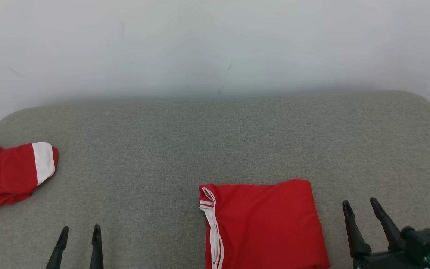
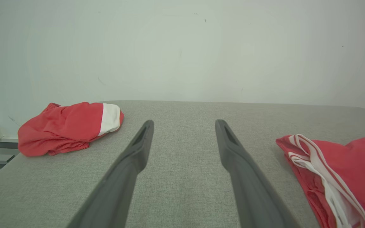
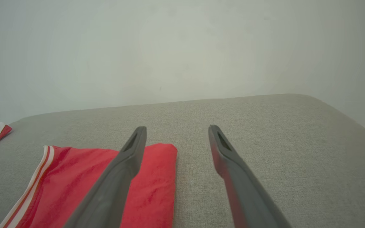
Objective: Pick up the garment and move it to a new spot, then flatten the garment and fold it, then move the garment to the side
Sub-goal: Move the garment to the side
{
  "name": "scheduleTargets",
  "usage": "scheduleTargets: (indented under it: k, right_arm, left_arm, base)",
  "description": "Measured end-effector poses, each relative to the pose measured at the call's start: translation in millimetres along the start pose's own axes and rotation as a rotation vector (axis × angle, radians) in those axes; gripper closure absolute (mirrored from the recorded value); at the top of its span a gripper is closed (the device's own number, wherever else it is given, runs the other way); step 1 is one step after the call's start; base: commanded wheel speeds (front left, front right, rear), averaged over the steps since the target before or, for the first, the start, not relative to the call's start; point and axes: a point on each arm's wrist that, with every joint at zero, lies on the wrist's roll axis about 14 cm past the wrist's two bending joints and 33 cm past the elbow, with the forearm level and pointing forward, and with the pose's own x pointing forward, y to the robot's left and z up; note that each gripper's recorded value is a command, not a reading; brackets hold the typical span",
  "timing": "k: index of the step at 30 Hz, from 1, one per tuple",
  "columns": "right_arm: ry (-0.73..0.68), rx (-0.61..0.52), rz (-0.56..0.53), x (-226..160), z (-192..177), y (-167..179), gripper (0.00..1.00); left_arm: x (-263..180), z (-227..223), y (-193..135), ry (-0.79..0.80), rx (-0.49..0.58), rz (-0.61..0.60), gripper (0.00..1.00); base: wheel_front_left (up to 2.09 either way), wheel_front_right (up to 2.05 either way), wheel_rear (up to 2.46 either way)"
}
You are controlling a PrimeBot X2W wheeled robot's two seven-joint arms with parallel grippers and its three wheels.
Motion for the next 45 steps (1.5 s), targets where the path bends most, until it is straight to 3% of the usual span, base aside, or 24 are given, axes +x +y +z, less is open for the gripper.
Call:
scheduleTargets:
  k: [11,18,29,41,42,43,45]
  right_arm:
    - [0.133,-0.023,0.052,38.2,-14.1,4.3,0.0]
    - [0.278,-0.022,0.054,50.5,-49.0,5.1,0.0]
    - [0.492,0.022,0.039,40.8,-104.1,7.6,0.0]
    - [0.612,0.063,0.042,40.7,-131.3,18.2,0.0]
    - [0.623,0.066,0.043,40.6,-133.2,19.1,0.23]
    - [0.649,0.086,0.041,40.7,-136.3,20.5,1.0]
    - [0.656,0.101,0.04,41.7,-136.7,21.4,1.0]
  left_arm:
    - [0.9,-3.1,4.1,0.01,0.003,0.013,0.0]
    - [6.7,-5.0,8.2,0.015,0.004,0.026,0.0]
    - [11.2,-10.2,13.7,0.03,0.004,0.041,0.0]
    - [16.1,-13.1,12.3,0.037,0.001,0.038,0.0]
    - [15.8,-13.3,12.7,0.038,0.001,0.039,0.0]
    - [15.1,-12.9,13.6,0.037,0.002,0.042,0.0]
    - [14.9,-12.7,14.5,0.037,0.002,0.045,0.0]
  base:
    - [0.0,0.0,0.0]
    - [0.0,0.0,0.0]
    - [0.0,0.0,0.0]
    - [0.0,0.0,0.0]
    - [0.0,0.0,0.0]
    - [0.0,0.0,0.0]
    - [0.0,0.0,0.0]
